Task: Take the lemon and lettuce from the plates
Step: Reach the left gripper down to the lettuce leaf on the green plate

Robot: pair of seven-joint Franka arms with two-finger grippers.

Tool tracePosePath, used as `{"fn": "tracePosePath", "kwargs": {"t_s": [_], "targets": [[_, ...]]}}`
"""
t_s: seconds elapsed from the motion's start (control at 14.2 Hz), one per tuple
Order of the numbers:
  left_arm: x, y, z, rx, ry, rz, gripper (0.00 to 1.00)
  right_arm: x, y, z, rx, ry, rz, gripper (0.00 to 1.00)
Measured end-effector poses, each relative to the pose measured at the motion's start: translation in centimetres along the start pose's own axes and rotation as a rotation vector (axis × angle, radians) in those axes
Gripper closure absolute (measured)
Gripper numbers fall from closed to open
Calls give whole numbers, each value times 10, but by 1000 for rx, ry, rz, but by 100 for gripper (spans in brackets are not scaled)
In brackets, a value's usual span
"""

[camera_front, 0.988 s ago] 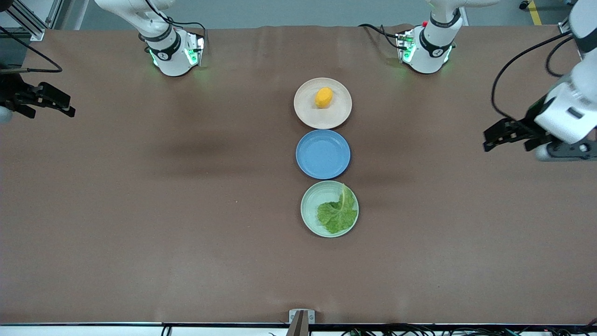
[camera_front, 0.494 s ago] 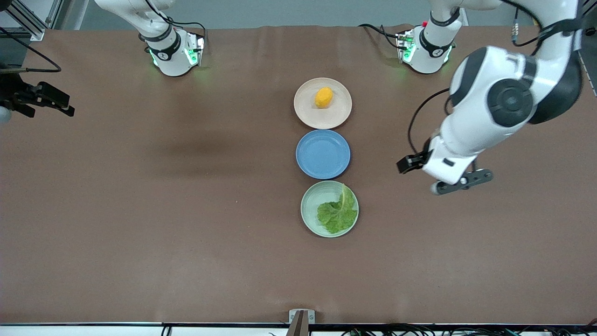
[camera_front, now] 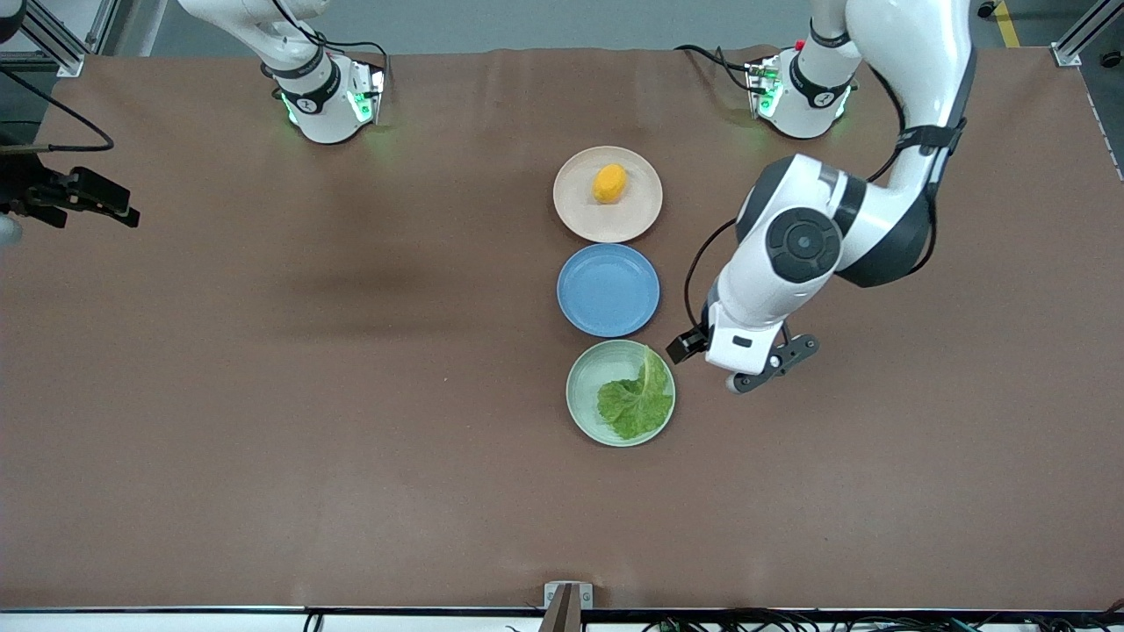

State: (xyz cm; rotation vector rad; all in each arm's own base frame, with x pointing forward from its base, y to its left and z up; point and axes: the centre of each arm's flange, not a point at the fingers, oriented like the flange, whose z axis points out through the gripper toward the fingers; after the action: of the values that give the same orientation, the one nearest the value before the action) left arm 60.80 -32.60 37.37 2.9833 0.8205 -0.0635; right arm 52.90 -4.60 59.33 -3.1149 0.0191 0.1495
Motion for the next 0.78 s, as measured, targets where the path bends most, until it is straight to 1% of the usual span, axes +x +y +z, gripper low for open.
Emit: {"fn": "tracePosePath", "kwargs": {"t_s": [0.14,0.21,0.35,0.49,0.64,0.78], "targets": [[-7,16,26,-39,16,-92,0,9,-4,14,-6,-28,-7,0],[-6,23,37,-72,27,-158,0,12,-9,19,-7,-42,-1,0],[-6,36,58,-138,43,-289,0,12,-28,23,-13,-63,61,0],[-14,52,80,-184,39,-433,0,11,-58,25,-21,-72,114,0],[-24,65,103,-215,33,-548,0,8,-93,29,5,-87,172,0],[-28,70,125,-213,32,-591,0,3,-128,38,32,-111,238,0]]}}
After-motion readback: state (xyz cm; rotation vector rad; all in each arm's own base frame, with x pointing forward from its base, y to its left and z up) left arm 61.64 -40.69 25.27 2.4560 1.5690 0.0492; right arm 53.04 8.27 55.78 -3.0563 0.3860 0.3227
